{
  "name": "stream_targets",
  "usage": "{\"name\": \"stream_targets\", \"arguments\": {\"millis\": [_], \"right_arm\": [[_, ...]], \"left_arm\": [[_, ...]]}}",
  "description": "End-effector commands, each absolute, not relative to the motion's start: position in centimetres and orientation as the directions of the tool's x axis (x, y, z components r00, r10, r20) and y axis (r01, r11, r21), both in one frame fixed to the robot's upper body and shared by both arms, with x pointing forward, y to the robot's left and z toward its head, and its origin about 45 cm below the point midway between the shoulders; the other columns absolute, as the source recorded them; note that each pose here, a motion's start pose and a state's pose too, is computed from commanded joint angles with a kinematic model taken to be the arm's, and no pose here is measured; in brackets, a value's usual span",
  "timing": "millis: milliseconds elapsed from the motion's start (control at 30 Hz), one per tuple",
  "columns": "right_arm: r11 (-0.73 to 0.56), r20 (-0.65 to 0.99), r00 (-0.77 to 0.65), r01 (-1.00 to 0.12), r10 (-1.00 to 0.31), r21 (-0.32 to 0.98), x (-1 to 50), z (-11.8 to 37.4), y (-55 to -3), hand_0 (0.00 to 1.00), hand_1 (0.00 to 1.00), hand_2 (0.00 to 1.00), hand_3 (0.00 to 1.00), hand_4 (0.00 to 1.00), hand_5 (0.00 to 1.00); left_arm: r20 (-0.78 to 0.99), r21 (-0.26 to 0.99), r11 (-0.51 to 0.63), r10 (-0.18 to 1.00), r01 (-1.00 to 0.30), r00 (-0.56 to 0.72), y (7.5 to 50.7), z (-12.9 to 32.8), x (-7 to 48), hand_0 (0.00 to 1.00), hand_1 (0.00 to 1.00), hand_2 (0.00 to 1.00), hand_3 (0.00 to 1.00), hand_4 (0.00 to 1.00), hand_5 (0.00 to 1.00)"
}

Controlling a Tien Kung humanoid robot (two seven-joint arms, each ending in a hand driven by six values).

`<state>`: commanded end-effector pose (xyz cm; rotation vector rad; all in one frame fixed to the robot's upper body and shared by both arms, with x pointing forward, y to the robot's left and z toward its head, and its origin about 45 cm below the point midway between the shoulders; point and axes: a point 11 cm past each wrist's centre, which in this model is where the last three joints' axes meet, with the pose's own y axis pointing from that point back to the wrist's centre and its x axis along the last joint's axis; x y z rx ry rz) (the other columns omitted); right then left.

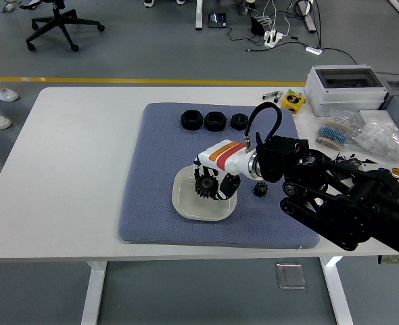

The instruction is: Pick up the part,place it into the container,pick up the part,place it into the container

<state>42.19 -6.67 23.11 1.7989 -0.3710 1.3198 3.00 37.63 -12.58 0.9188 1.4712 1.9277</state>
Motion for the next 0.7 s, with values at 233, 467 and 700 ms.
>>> {"name": "stream_targets", "arguments": {"millis": [233,467,700], "right_arm": [[-0.582,0.882,0.412,-0.668,0.229,0.464,42.3,22.8,-7.4,0.667,0.684,0.797,0.923,0.942,0.284],[-0.58,0.893,0.399,-0.685,0.207,0.441,42.7,23.5,-8.3,0.677,0.693,0.81,0.938,0.943,0.28],[-0.528,0.883,0.399,-0.709,0.247,0.468,43.6,23.7,-11.2,0.674,0.683,0.795,0.878,0.921,0.264]], "left_arm": [[0.2,0.966,-0.258,0.762,-0.005,-0.616,37.7,-12.6,2.5,0.878,0.85,0.876,0.64,0.593,0.734],[0.206,0.966,-0.26,0.761,0.003,-0.615,37.7,-12.6,2.2,0.878,0.85,0.876,0.639,0.596,0.737],[0.207,0.965,-0.261,0.76,0.004,-0.616,37.7,-12.6,2.0,0.878,0.85,0.875,0.639,0.596,0.737]]}}
